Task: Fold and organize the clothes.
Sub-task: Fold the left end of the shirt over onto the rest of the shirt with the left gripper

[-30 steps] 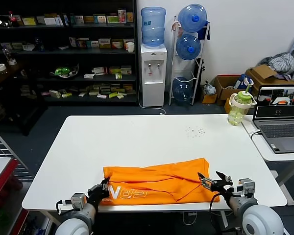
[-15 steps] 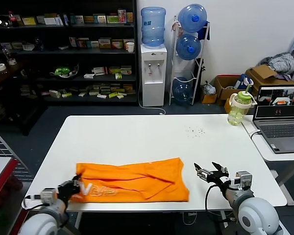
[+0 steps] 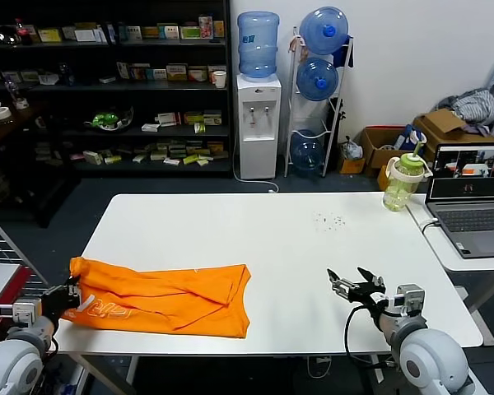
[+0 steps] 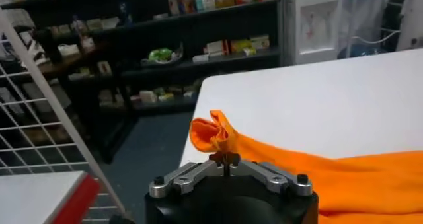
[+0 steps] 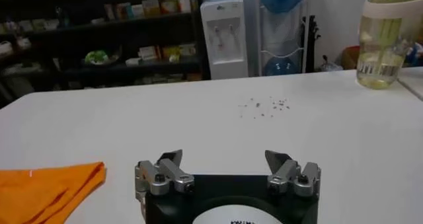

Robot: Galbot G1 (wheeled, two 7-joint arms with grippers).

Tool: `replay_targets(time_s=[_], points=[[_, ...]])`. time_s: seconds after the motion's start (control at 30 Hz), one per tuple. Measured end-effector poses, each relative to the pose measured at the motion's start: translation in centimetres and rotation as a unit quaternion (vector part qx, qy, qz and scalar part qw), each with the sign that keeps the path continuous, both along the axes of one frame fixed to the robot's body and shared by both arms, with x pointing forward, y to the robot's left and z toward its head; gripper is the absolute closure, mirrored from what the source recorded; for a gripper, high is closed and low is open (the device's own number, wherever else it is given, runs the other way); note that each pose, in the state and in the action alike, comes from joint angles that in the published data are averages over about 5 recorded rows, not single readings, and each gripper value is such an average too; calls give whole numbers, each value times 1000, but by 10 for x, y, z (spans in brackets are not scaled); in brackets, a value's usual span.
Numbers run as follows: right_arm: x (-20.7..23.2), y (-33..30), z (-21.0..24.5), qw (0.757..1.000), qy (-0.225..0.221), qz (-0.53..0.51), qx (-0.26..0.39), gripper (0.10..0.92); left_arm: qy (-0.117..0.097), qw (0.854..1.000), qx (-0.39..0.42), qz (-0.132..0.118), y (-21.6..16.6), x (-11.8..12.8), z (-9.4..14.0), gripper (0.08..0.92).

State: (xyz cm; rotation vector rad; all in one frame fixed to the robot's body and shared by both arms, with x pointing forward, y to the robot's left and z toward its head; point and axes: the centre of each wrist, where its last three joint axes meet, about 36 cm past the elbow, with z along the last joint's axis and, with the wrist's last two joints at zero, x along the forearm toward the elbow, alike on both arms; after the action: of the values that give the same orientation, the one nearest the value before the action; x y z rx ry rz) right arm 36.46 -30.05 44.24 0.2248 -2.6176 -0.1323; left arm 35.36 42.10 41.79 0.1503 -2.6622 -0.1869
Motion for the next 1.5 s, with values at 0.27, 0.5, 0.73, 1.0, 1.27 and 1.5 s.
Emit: replay_targets(time_s=[0.27, 0.5, 0.73, 1.0, 1.27, 1.5], points=[[-9, 0, -2, 1000, 5, -13, -7, 200, 15, 993, -109, -32, -82, -5, 9, 896], [-22, 0, -7, 1000, 13, -25, -12, 200, 29, 981, -184, -57, -141, 0, 6, 896], [-28, 3, -13, 999, 20, -31, -8, 200, 38, 970, -225, -78, -184, 6, 5, 896], [-28, 3, -15, 999, 25, -31, -6, 200, 43, 964, -244, -99, -218, 12, 2, 896], [-26, 3, -18, 999, 29, -30, -5, 200, 47, 963, -241, -107, -227, 14, -4, 770], [-22, 2, -20, 999, 32, -28, -3, 200, 47, 962, -244, -111, -224, 9, 3, 563]])
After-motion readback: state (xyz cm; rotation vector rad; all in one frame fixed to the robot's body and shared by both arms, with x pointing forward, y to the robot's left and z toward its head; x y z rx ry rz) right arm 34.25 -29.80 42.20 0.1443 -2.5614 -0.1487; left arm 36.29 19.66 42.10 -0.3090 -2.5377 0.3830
